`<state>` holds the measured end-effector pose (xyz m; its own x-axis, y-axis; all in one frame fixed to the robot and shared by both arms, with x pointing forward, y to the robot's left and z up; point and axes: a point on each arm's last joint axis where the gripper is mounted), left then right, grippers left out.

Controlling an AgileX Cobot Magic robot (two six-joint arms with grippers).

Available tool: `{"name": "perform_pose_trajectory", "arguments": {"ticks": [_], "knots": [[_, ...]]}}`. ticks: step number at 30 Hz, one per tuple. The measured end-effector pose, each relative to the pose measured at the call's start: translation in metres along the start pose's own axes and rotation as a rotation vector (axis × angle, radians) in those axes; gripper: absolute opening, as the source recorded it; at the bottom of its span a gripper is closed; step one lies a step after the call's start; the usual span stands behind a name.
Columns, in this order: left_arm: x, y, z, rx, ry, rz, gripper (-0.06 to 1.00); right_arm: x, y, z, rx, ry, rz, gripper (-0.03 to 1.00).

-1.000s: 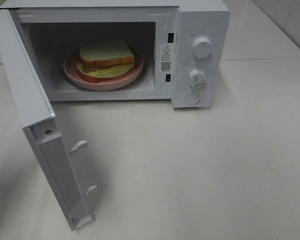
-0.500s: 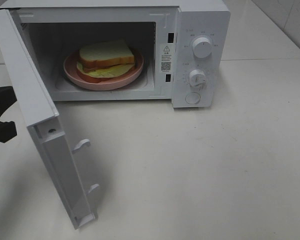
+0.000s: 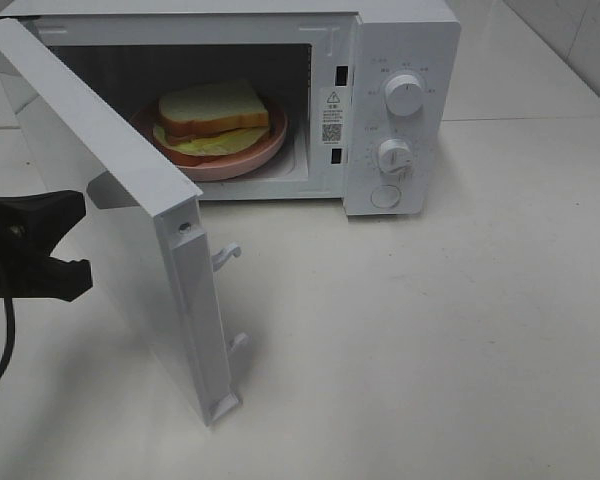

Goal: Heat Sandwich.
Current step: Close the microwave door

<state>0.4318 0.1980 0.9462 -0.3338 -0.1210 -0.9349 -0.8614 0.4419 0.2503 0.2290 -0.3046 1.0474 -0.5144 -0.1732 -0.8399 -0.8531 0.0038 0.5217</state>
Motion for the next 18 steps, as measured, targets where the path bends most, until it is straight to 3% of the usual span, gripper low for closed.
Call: {"name": "perform_pose_trajectory", "arguments": {"ticks": [18], "knots": [[-0.007,-0.067,-0.051,0.041,-0.001,-0.025,0.00,0.000,0.000,0.000,0.000,0.000,0.000,0.76]]}}
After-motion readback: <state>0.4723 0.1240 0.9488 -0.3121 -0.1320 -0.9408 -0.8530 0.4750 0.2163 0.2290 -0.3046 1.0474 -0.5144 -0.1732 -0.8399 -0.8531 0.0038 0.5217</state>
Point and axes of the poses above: a point on each arm's last joint axis where the gripper is mounted, y pointing back along that axis away from the gripper, z along the wrist's bending axis when the last joint is at zero, x = y × z, and after that the axes turned 12 degrees about y, right-handed
